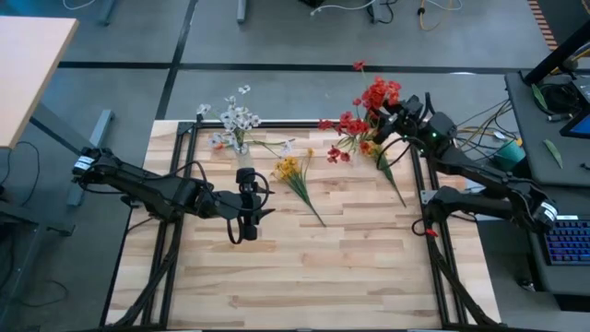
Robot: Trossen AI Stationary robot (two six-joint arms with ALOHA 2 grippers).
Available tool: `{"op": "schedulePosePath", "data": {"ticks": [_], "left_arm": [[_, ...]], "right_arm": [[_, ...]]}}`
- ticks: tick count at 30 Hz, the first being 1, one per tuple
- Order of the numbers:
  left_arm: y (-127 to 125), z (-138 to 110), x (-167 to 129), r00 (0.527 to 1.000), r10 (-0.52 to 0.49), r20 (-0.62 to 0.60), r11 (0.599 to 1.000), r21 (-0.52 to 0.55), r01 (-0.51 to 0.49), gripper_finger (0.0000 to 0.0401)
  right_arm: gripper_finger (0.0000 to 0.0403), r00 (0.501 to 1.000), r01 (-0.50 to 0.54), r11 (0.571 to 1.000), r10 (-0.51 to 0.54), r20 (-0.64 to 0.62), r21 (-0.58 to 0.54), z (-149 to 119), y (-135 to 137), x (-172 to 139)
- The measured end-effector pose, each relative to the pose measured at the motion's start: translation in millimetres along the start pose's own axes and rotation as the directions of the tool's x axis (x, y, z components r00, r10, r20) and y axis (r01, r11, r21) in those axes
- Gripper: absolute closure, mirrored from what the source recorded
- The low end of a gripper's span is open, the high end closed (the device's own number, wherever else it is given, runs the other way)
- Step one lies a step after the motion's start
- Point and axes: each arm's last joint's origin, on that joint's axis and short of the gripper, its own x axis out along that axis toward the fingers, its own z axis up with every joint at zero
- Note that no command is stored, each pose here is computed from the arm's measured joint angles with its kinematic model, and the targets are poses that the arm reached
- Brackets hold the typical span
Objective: Sort flowers into vase by color
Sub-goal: Put the right yellow flowers into the left transparent flower vase
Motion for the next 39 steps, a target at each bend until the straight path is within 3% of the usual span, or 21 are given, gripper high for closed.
{"op": "schedulePosePath", "data": {"ticks": [16,30,39], "left_arm": [[0,0,0,1.000,0.000,0.000,1.000,0.000,0.000,0.0202],[0,0,0,1.000,0.000,0.000,1.000,0.000,0.000,0.0202],[0,0,0,1.000,0.000,0.000,1.000,-0.023,0.000,0.0202]], "right_arm": [[0.0132,0.951,0.072,0.993,-0.041,-0.308,0.089,25,2,4],[0.0146,0.878,0.148,0.977,-0.059,-0.475,0.154,61,7,-7],[0.0156,0.806,0.280,0.951,-0.158,-0.571,0.132,97,10,-25]]}}
